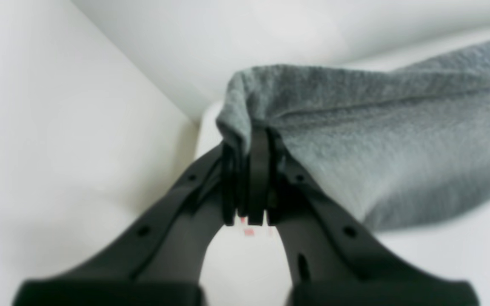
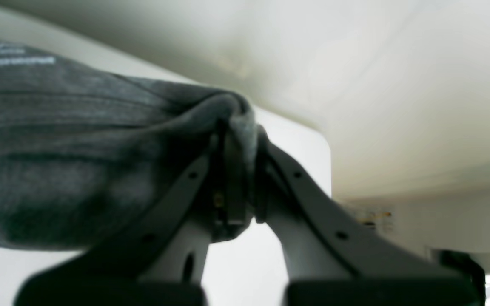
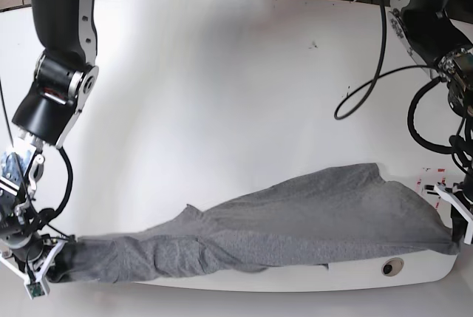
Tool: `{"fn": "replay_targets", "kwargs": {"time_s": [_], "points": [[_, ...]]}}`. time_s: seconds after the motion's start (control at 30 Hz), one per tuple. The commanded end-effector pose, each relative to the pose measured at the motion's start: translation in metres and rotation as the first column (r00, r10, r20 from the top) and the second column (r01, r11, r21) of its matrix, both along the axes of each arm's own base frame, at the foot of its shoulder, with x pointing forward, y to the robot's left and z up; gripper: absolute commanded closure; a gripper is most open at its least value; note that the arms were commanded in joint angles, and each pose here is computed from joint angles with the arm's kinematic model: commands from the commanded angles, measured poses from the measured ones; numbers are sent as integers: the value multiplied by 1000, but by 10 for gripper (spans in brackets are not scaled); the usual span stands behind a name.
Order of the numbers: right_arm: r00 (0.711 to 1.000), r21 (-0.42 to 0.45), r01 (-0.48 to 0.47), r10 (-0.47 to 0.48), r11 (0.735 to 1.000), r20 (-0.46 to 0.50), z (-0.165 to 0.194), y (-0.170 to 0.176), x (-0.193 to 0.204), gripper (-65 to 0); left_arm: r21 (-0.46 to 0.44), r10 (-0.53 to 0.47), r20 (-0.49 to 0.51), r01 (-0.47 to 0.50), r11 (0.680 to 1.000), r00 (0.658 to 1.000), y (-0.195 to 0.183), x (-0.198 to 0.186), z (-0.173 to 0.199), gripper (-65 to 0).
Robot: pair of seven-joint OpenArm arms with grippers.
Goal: Layout the t-shirt on the table in an organized manner, then fold the t-shirt properly
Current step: 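Stretch the shirt between both grippers, spreading it across the table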
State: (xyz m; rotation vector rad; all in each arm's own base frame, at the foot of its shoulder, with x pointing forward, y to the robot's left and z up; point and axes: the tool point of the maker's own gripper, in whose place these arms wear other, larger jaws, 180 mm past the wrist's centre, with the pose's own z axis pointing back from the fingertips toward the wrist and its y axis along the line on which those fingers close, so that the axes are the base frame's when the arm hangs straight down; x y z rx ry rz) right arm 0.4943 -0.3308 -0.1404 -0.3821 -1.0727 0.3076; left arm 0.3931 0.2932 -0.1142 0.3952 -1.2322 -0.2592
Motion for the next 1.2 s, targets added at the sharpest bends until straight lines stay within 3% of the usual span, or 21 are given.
{"fn": "replay_targets", "kwargs": {"time_s": [0.0,0.2,0.43,0.7,1.17], "points": [[998,-48,66,-65,997,20,6,-18,-19,-2,58,33,-3,-33,998,999,11,-10,1,0],[995,-36,74,-76,997,-66,-60,-5,-65,-2,85,10,-167,5,996,986,8,-32,-57,0],[974,-24,49,-53,999,-222,-140,20,-121,-2,91,8,-341,25,996,940,11,-70,-118,0],[953,36,117,-102,992,-286,-177,24,-168,-2,90,23,-468,22,996,883,23,-114,-160,0],[908,73,126,-86,989,-409,-225,52,-229,-2,106,69,-603,-6,994,795,40,-170,-197,0]]}}
